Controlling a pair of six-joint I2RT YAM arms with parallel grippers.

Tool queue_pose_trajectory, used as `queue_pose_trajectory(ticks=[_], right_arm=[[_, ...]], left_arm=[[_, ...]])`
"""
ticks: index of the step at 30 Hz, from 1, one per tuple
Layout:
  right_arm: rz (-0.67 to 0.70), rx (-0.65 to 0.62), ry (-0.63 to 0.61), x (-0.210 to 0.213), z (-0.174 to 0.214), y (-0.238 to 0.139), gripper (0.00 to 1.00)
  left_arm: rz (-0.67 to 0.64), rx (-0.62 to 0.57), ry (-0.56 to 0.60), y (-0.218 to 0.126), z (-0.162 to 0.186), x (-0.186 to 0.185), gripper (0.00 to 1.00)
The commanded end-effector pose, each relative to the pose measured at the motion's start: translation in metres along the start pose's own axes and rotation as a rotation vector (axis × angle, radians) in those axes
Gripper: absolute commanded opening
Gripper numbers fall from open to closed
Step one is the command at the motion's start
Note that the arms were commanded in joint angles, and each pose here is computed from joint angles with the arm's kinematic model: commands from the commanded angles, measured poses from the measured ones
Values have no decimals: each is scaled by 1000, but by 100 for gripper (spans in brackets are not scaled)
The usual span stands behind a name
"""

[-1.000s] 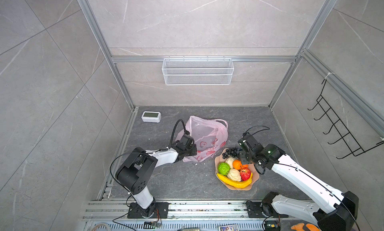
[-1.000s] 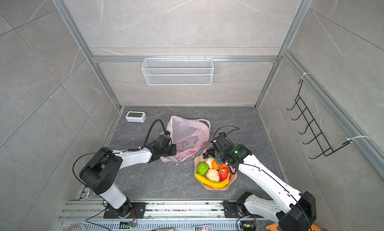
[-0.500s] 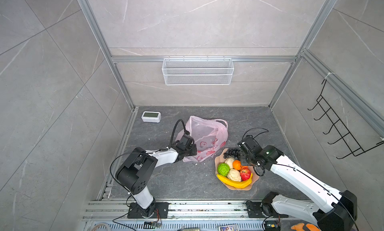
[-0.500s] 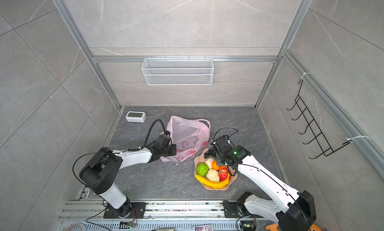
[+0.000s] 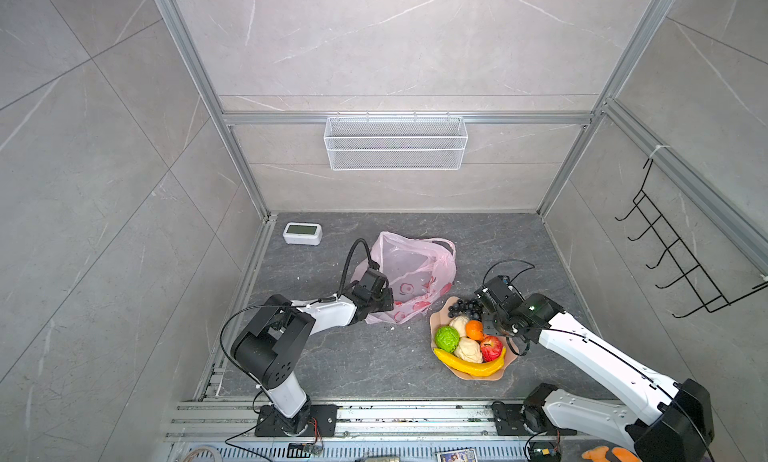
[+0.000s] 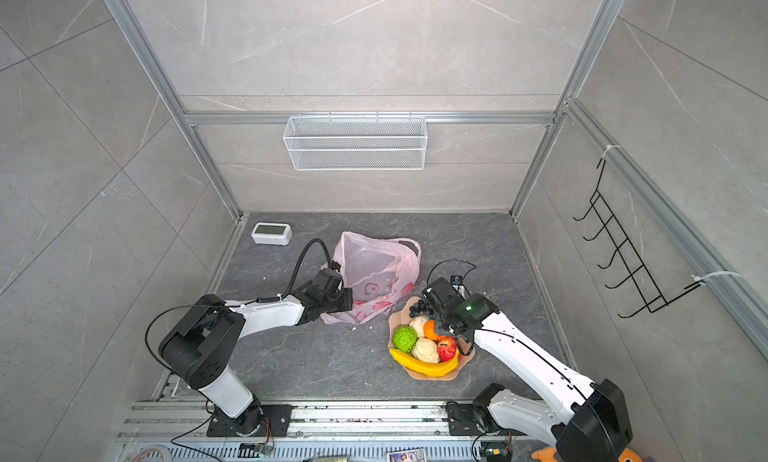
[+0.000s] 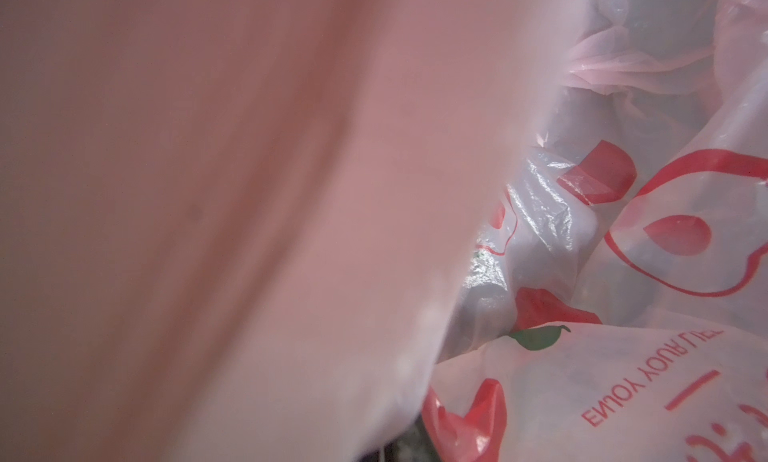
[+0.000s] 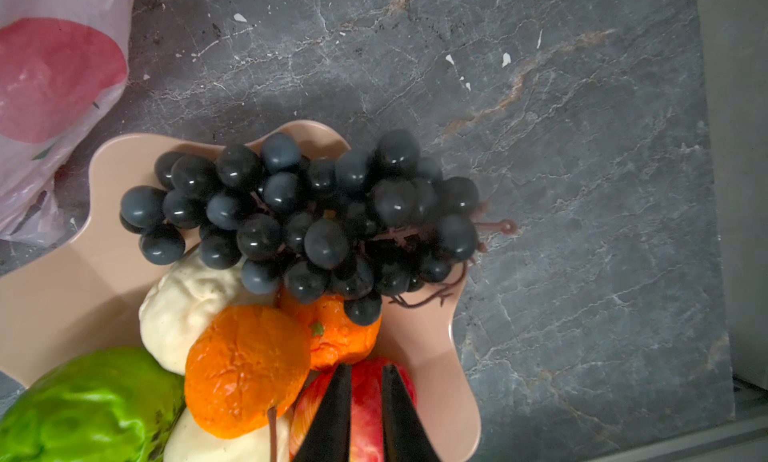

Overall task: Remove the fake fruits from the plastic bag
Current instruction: 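Lower the black grapes onto the fruit in the peach bowl with the right gripper, then open the right gripper and raise it while the left gripper releases the bag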

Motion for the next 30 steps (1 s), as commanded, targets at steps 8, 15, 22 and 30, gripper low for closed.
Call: queue_pose_trajectory(ticks=[8,15,22,30], right_arm=[[30,-54,30,-11,-5,-11,24],[-56,-230,79,-15,-23,-39,36],[-187,-447,164,-24,-28,-65,49],[-243,-617,244,-43,-9,-68,69]], left_arm=[[4,-20,-10,-6,-6,-1,4],[2,-41,14,-10,-16,-2,4],[16,-32,67,-14,-50,-33,4],[-32,-78,130,5,-114,-66,4]])
Point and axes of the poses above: each gripper's point midway between its finger pads, its own y axis out along the fingers, its own x axis along the line the jaws close on, z = x × y, the point moved 5 cm from there along -y, back along the fingers, and after that the axes turned 5 degrees about -y, right-handed, at the moved point
